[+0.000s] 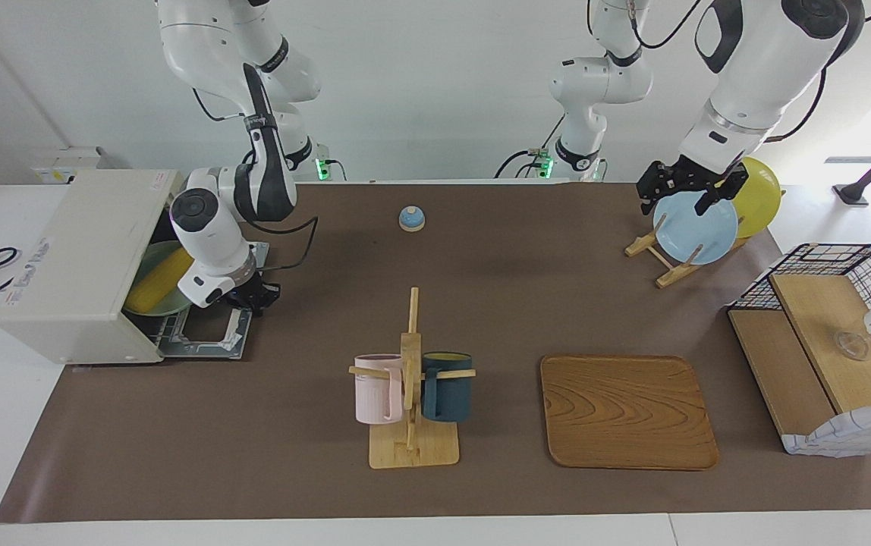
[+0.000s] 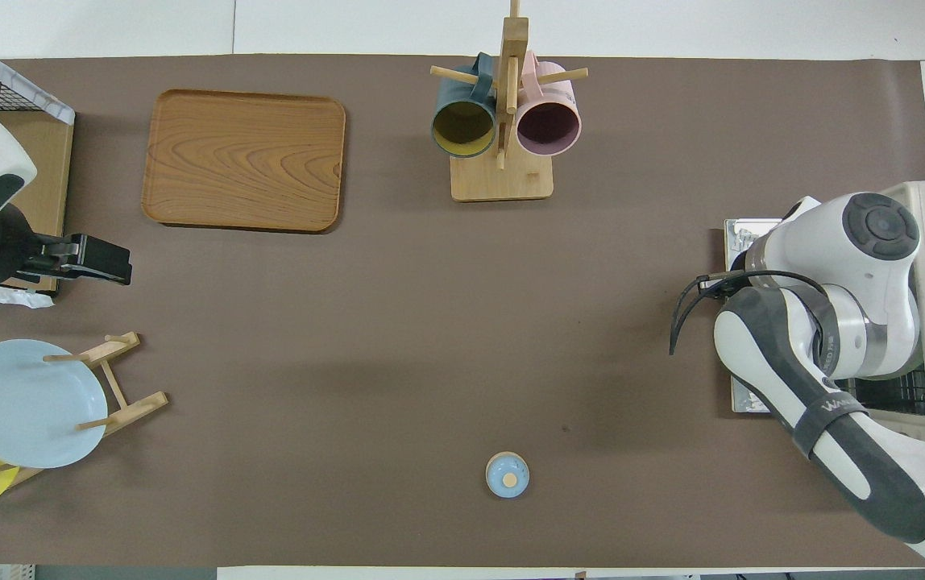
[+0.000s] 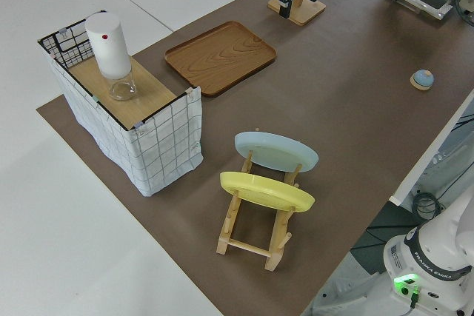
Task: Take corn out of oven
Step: 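Pull the oven door down and open with the right gripper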
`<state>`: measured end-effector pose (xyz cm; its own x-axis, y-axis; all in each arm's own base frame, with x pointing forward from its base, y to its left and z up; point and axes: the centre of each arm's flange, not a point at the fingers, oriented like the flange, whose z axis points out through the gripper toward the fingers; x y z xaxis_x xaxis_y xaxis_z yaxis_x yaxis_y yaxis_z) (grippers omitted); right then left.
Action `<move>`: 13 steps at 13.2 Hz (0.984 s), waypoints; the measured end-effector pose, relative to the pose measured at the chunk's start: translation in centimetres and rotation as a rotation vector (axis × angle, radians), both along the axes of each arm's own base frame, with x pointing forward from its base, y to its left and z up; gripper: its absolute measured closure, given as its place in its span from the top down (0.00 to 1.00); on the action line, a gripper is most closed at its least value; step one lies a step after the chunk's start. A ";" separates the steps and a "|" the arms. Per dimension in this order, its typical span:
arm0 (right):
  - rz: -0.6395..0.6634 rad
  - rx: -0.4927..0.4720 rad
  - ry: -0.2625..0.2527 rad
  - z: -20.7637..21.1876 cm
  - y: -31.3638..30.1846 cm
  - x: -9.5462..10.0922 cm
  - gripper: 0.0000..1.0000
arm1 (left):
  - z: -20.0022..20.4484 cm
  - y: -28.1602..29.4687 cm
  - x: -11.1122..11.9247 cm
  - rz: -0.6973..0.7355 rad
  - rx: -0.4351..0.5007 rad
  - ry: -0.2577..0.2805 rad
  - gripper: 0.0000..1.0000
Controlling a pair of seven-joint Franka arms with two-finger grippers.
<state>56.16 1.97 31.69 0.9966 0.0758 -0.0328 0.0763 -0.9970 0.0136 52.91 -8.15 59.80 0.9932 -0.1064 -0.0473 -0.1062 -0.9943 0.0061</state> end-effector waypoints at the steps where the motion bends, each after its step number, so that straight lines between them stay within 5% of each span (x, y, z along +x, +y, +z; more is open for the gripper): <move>1: 0.004 -0.001 0.004 1.0 0.3 0.5 0.01 | 0.0 0.0 0.0 0.000 0.000 0.001 1.00; 6: -0.040 -0.018 0.093 7.2 -1.9 0.2 0.19 | -0.5 0.0 -0.3 0.000 0.002 0.011 1.00; 8: -0.085 -0.017 0.121 8.5 -5.3 -0.9 0.34 | -0.6 0.0 -0.4 0.000 0.002 0.012 1.00; 13: -0.106 -0.006 0.170 6.5 -9.0 -2.6 0.35 | -0.6 0.1 -0.3 0.001 0.002 0.011 1.00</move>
